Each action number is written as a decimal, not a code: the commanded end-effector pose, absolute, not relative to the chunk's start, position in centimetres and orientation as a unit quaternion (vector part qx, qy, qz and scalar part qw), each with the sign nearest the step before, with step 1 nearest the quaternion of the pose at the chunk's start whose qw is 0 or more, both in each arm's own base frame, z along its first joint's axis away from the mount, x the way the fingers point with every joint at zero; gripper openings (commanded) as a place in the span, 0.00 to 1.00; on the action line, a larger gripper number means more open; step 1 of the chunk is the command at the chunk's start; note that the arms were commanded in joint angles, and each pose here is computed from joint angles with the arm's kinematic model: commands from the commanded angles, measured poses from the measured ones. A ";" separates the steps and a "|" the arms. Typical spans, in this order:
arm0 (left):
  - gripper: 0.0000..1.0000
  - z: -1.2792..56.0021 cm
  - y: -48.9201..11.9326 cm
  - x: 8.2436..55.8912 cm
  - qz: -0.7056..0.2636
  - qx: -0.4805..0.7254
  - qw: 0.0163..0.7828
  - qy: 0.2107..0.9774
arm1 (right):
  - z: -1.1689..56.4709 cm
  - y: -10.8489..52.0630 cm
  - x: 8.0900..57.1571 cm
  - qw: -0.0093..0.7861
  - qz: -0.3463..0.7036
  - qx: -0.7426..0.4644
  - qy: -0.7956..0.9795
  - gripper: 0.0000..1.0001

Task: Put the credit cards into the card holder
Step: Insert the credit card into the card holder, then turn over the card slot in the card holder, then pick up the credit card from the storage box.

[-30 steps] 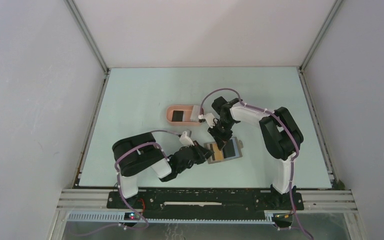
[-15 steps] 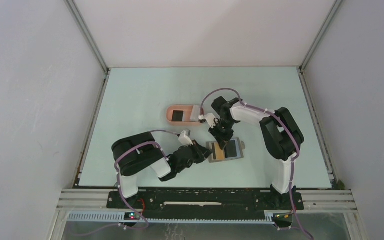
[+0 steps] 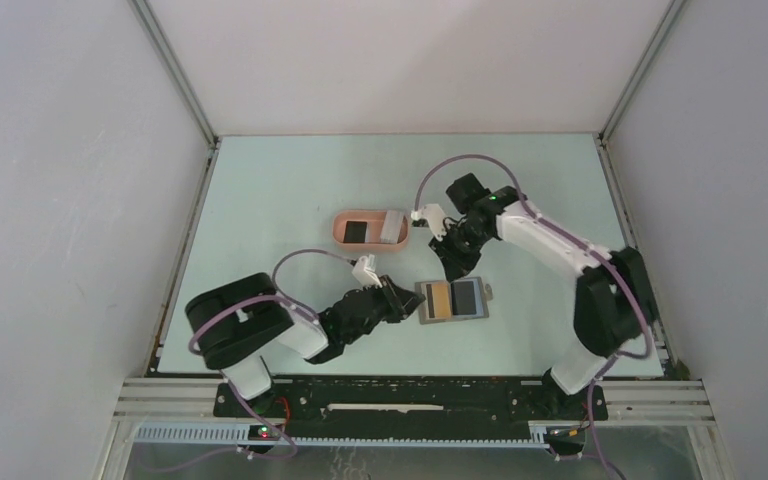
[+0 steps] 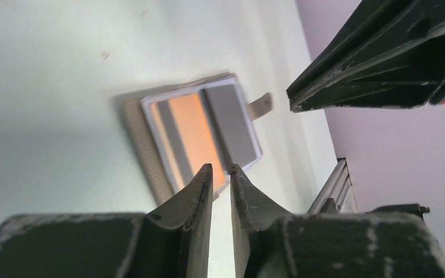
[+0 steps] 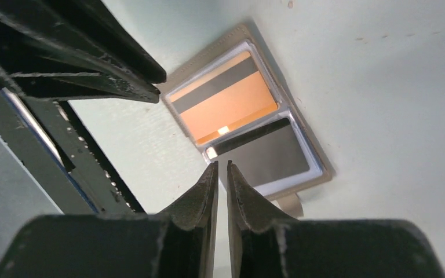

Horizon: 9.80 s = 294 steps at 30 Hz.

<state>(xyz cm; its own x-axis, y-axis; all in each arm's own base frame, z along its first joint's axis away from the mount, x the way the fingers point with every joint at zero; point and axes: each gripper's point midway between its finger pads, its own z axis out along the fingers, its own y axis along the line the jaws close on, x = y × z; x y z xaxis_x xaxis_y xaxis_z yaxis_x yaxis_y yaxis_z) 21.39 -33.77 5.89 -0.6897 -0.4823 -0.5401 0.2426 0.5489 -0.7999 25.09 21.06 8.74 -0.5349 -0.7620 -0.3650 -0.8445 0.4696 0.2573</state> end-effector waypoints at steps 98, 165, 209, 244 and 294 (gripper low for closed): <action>1.00 13.8 -24.1 26.4 -0.216 0.067 0.654 0.722 | 4.8 16.5 25.2 0.020 0.331 -0.229 0.915 0.53; 1.00 14.0 -23.7 26.3 -0.222 0.056 0.660 0.716 | 6.3 23.5 22.8 -0.071 0.514 -0.213 0.828 0.50; 1.00 14.2 -22.8 25.8 -0.233 0.040 0.670 0.704 | 12.0 21.1 25.9 0.229 0.277 -0.422 0.832 0.45; 0.74 18.7 -25.1 41.6 -0.237 0.014 0.455 0.858 | 20.9 20.9 26.5 0.317 0.356 -0.413 0.776 1.00; 0.75 9.9 -29.1 41.4 -0.312 0.063 0.355 0.879 | 16.6 20.2 28.0 0.263 0.339 -0.403 0.809 0.96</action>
